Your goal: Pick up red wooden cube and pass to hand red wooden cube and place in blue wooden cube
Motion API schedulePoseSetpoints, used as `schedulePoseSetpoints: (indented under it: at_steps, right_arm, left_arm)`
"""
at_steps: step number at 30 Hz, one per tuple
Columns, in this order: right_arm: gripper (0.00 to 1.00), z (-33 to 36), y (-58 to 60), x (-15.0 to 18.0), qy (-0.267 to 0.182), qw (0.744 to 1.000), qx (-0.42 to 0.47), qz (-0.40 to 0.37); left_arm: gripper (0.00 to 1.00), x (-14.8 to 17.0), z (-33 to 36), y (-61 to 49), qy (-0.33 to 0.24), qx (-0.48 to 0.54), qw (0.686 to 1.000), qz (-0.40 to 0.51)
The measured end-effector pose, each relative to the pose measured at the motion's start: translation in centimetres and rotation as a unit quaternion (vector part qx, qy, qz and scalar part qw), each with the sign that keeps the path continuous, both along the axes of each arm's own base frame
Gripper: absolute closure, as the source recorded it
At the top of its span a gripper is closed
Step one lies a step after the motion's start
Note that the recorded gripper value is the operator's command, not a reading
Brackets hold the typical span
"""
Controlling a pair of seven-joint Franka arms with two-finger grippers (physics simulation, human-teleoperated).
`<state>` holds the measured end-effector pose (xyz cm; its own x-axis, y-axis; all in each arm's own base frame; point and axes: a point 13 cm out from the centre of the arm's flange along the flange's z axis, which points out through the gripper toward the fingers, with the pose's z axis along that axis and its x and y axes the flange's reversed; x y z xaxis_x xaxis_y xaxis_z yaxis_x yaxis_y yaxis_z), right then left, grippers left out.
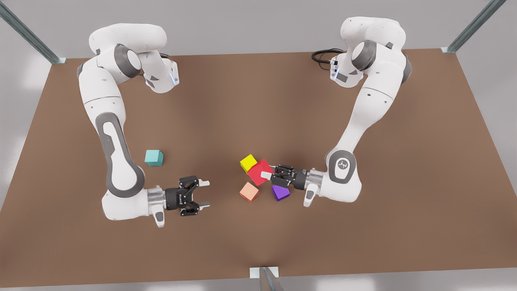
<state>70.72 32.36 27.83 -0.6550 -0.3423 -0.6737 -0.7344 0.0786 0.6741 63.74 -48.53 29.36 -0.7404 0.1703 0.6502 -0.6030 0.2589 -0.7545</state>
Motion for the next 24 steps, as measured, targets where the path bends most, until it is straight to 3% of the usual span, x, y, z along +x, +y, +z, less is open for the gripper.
schedulePoseSetpoints:
  at_steps: [10,19,24]
  right_arm:
    - [0.00,-0.5,5.6,-1.6,-0.122,0.988,0.087,0.036]
    - [0.00,-0.1,8.4,-3.6,-0.177,0.971,0.154,0.047]
    - [0.00,0.8,6.0,-2.6,-0.215,0.961,0.167,0.044]
  left_arm:
    - [0.33,-0.8,-0.5,-2.0,-0.130,-0.005,0.991,-0.017]
    - [0.33,-1.3,-0.3,-5.2,-0.205,-0.012,0.979,-0.008]
    - [0.33,-0.6,-0.5,-5.1,-0.230,-0.011,0.973,0.002]
